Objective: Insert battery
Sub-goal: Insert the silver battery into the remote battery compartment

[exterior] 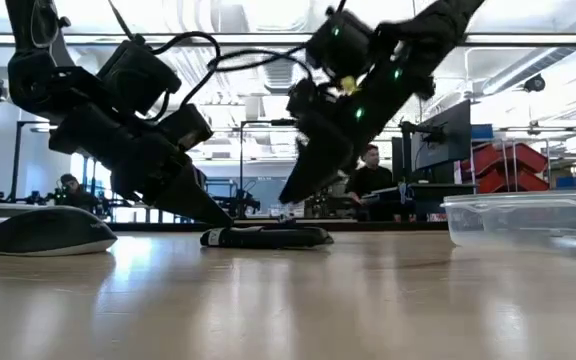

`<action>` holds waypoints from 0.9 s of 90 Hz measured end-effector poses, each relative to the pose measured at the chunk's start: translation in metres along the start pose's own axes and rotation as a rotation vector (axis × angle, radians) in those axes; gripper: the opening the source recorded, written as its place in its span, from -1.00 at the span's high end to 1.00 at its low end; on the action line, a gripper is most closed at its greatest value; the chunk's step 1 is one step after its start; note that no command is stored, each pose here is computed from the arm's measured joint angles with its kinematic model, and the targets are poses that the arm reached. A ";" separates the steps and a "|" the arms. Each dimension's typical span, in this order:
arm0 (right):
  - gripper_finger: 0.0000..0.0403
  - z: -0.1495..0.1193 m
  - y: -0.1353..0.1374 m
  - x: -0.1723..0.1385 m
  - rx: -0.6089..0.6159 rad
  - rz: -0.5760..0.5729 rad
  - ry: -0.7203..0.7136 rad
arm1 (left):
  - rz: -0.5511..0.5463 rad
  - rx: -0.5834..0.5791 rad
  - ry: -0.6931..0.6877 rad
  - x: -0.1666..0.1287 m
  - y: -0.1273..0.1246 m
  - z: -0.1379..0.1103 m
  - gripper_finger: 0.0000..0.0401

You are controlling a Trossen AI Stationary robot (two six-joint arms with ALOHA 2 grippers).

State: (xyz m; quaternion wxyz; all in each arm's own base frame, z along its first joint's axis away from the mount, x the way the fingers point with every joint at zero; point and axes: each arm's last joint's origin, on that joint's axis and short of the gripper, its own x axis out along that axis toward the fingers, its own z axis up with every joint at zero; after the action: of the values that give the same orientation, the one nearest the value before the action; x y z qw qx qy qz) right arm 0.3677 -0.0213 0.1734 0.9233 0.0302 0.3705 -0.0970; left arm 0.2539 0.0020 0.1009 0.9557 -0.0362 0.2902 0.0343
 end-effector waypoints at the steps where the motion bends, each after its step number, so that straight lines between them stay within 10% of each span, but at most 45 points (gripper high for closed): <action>1: -0.27 0.001 0.000 -0.003 0.002 0.000 -0.001 | 0.000 0.000 0.000 0.000 0.000 0.000 0.89; 45: -0.15 -0.029 0.020 -0.112 0.374 -0.099 0.342 | 0.001 -0.044 -0.010 0.000 0.000 0.001 0.89; 81: 0.12 -0.060 0.034 -0.129 -0.272 -0.034 0.621 | 0.000 -0.038 -0.020 0.000 0.000 0.002 0.89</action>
State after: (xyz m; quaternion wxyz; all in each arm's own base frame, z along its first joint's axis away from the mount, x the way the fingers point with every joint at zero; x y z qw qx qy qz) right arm 0.2426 0.0403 0.2184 0.7601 -0.0712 0.6441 -0.0481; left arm 0.2551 0.0021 0.1026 0.9576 -0.0542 0.2801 0.0401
